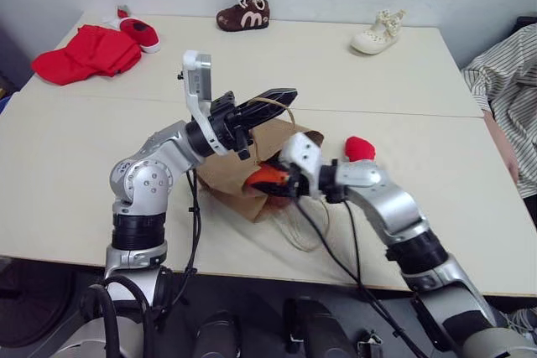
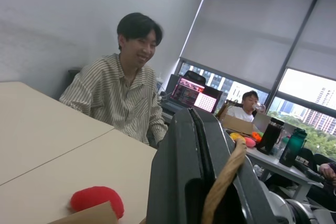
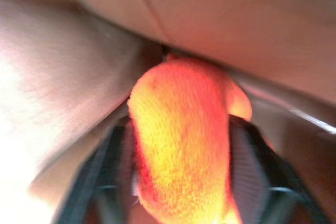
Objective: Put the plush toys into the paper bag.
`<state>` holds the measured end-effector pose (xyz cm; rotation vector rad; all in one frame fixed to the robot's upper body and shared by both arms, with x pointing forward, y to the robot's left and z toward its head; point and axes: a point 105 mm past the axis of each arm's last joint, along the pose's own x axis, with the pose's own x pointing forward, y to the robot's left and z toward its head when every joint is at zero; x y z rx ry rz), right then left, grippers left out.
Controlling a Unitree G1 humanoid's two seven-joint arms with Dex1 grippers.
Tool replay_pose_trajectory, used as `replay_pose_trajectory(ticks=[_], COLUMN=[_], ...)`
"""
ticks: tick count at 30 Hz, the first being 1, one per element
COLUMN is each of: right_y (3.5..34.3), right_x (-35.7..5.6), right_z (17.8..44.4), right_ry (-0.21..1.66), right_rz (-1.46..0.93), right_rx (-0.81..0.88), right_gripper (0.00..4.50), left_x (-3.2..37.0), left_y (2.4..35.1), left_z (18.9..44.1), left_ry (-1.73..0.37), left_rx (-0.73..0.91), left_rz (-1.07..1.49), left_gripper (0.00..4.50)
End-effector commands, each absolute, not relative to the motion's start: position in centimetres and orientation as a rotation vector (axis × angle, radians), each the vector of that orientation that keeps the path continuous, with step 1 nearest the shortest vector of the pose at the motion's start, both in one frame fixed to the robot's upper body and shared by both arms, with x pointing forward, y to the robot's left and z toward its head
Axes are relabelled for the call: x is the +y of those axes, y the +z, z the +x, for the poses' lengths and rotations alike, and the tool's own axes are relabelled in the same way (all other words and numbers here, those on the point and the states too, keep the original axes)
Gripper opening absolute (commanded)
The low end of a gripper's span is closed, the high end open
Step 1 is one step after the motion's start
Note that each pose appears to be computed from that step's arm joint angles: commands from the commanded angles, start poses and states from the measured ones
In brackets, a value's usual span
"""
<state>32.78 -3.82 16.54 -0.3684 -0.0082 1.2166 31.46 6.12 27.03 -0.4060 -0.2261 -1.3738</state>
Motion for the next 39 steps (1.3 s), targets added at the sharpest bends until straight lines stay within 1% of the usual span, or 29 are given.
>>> replay_pose_trajectory(ticks=[1, 3, 5, 7, 10, 11, 12, 14, 15, 17, 19, 20, 22, 28, 30, 33, 37, 38, 39], right_y=[19.5, 19.8, 20.2, 20.2, 19.5, 18.0, 16.5, 14.1, 13.3, 12.3, 11.9, 11.9, 12.4, 15.6, 16.1, 16.2, 14.6, 14.3, 14.2], right_x=[-7.0, -9.4, -11.2, -13.5, -16.4, -18.7, -22.0, -26.7, -28.2, -28.9, -28.5, -28.2, -27.4, -24.2, -23.1, -21.6, -19.7, -19.2, -18.9], right_z=[31.2, 29.0, 27.5, 26.4, 25.7, 25.4, 24.9, 23.3, 22.7, 21.9, 22.0, 22.4, 24.2, 30.8, 33.1, 36.2, 38.6, 38.9, 39.1], right_ry=[1.217, 1.248, 1.239, 1.162, 1.026, 0.934, 0.792, 0.577, 0.495, 0.443, 0.453, 0.455, 0.457, 0.499, 0.5, 0.498, 0.544, 0.564, 0.576], right_rz=[-0.344, -0.275, -0.2, -0.162, -0.146, -0.165, -0.198, -0.241, -0.26, -0.274, -0.3, -0.317, -0.337, -0.361, -0.324, -0.316, -0.308, -0.318, -0.326], right_rx=[-0.136, -0.119, -0.11, -0.102, -0.074, -0.033, -0.024, 0.012, 0.015, 0.031, 0.037, 0.033, 0.022, 0.013, 0.045, 0.095, 0.195, 0.213, 0.212], right_gripper=[3.6, 4.31, 4.31, 4.31, 4.31, 4.41, 4.41, 4.41, 4.41, 4.41, 4.41, 4.41, 4.41, 4.41, 4.41, 4.41, 4.41, 4.03, 3.81], left_x=[6.4, 6.4, 6.6, 6.8, 6.9, 7.0, 7.0, 7.0, 7.0, 7.0, 7.0, 7.0, 6.9, 6.6, 6.5, 6.4, 6.4, 6.4, 6.4], left_y=[27.8, 27.7, 27.6, 27.4, 27.4, 27.4, 27.5, 27.6, 27.6, 27.6, 27.7, 27.8, 27.9, 28.0, 28.0, 28.0, 27.9, 27.9, 27.8], left_z=[31.1, 31.1, 31.1, 31.2, 31.2, 31.2, 31.2, 31.3, 31.3, 31.3, 31.3, 31.4, 31.4, 31.5, 31.5, 31.5, 31.4, 31.4, 31.4], left_ry=[-1.372, -1.366, -1.36, -1.35, -1.346, -1.346, -1.343, -1.34, -1.339, -1.339, -1.339, -1.34, -1.339, -1.337, -1.333, -1.326, -1.321, -1.321, -1.32], left_rx=[-0.273, -0.274, -0.274, -0.269, -0.269, -0.271, -0.273, -0.272, -0.27, -0.267, -0.266, -0.266, -0.267, -0.272, -0.274, -0.277, -0.278, -0.279, -0.279], left_rz=[-0.383, -0.375, -0.371, -0.363, -0.356, -0.357, -0.361, -0.362, -0.362, -0.361, -0.36, -0.359, -0.358, -0.355, -0.353, -0.35, -0.347, -0.345, -0.342], left_gripper=[0.0, 0.0, 0.0, 0.0, 0.0, 0.0, 0.0, 0.0, 0.0, 0.0, 0.0, 0.0, 0.0, 0.0, 0.0, 0.0, 0.0, 0.0, 0.0])
